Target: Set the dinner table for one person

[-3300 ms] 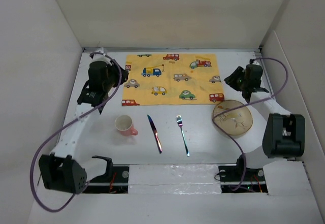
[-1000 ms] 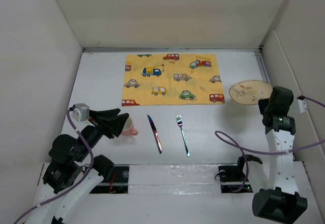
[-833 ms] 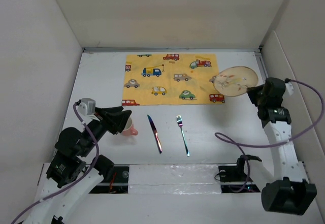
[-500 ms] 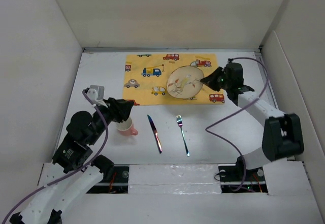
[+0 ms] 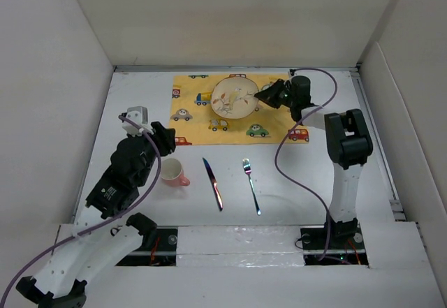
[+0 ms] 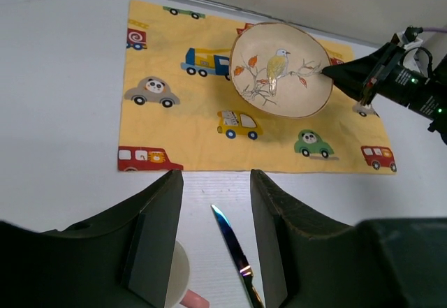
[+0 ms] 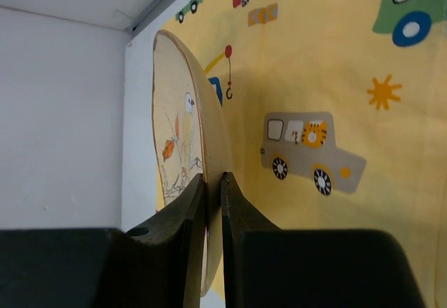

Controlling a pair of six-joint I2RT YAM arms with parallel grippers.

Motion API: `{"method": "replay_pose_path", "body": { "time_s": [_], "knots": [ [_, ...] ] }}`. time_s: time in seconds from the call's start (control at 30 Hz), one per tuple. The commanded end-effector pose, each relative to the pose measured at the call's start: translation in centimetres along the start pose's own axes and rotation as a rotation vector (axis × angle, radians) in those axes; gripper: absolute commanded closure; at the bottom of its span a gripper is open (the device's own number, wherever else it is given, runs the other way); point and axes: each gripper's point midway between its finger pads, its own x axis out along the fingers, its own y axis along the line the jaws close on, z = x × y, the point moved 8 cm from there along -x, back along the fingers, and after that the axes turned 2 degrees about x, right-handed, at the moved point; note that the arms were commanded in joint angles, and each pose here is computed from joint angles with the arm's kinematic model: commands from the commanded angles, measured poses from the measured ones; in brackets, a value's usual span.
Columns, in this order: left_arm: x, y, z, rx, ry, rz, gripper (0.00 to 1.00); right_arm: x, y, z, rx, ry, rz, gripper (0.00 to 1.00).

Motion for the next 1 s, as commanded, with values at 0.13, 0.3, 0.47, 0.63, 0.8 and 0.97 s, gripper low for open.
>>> {"method": "replay_pose_path", "body": {
  "time_s": [0.13, 0.3, 0.47, 0.63, 0.8, 0.97],
  "knots": [
    [0.6, 0.4, 0.6, 0.005, -0.047, 0.058, 0.60, 1.5, 6.5, 3.1, -0.019, -0.031, 0.350, 1.00],
    [0.8, 0.4, 0.2, 0.012, -0.027, 0.055, 0.60, 1.9, 4.4, 2.3, 0.019, -0.031, 0.250, 1.00],
    [0.7, 0.2, 0.4, 0.007, -0.034, 0.037, 0.60, 2.2, 2.0, 0.6, 0.041, 0.006, 0.149, 1.00],
    [0.6, 0.3, 0.4, 0.011, -0.031, 0.038, 0.60, 2.6, -0.3, -1.0, 0.056, 0.050, 0.023, 0.96],
    [0.4, 0.4, 0.4, 0.007, -0.042, 0.039, 0.60, 2.4, -1.8, -1.9, 0.063, 0.084, -0.051, 0.68],
    [0.1, 0.5, 0.6, 0.000, -0.056, 0.040, 0.60, 1.4, -1.8, -2.1, -0.010, 0.067, -0.149, 0.48]
  ]
}}
